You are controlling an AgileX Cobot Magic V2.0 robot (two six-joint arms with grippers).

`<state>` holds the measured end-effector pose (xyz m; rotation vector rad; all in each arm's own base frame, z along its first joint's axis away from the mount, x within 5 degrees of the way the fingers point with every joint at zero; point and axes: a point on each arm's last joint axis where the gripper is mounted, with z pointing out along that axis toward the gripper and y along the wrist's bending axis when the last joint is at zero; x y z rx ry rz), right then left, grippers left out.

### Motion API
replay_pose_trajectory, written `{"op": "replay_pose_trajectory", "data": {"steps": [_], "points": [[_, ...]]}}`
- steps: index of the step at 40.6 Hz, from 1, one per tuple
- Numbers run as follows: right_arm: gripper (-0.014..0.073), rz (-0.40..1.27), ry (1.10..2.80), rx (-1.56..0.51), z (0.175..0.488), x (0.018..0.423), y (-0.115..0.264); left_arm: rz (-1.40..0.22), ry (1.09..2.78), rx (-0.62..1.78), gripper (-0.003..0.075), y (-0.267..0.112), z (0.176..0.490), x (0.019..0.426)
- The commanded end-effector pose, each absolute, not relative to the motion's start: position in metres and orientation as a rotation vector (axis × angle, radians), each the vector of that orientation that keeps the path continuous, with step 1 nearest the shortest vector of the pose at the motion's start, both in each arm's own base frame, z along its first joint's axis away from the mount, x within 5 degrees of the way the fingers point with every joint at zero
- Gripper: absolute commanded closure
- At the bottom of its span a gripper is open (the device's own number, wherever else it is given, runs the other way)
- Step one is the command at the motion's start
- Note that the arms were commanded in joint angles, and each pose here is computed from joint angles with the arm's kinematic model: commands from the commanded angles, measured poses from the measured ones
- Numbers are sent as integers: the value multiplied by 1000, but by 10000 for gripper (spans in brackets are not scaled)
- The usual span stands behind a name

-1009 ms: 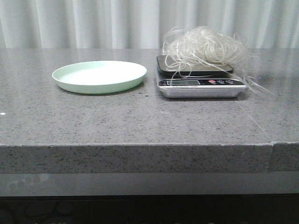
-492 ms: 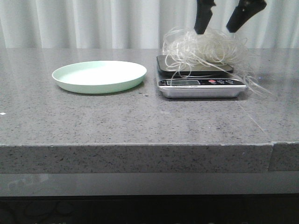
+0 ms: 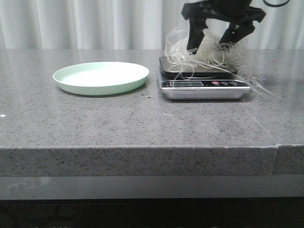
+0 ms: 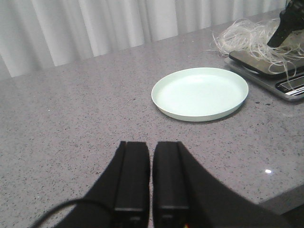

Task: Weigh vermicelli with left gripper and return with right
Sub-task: 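Lower the right gripper into the vermicelli on the scale and close, then lift the vermicelli with the right gripper and carry it over the plate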

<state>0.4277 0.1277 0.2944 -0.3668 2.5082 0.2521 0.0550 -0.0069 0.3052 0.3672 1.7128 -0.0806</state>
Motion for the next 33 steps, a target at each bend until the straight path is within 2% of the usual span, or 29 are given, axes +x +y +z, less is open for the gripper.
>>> {"op": "replay_pose_trajectory", "data": {"steps": [1, 5, 8, 9, 11, 23, 33], "points": [[77, 275, 2411, -361, 324, 423, 127, -106, 1635, 363, 573, -9, 319, 55], [241, 275, 2420, -364, 325, 422, 127, -108, 1635, 362, 574, -9, 319, 55], [424, 276, 2431, -370, 328, 421, 127, -108, 1635, 362, 573, -9, 319, 55], [457, 276, 2438, -373, 329, 420, 127, -108, 1635, 362, 573, -9, 319, 55], [426, 278, 2438, -377, 334, 420, 127, -108, 1635, 362, 573, -9, 319, 55], [445, 286, 2389, -398, 376, 415, 126, -108, 1635, 362, 574, -9, 319, 55], [445, 293, 2259, -393, 422, 406, 124, -109, 1636, 361, 573, -9, 319, 55]]}}
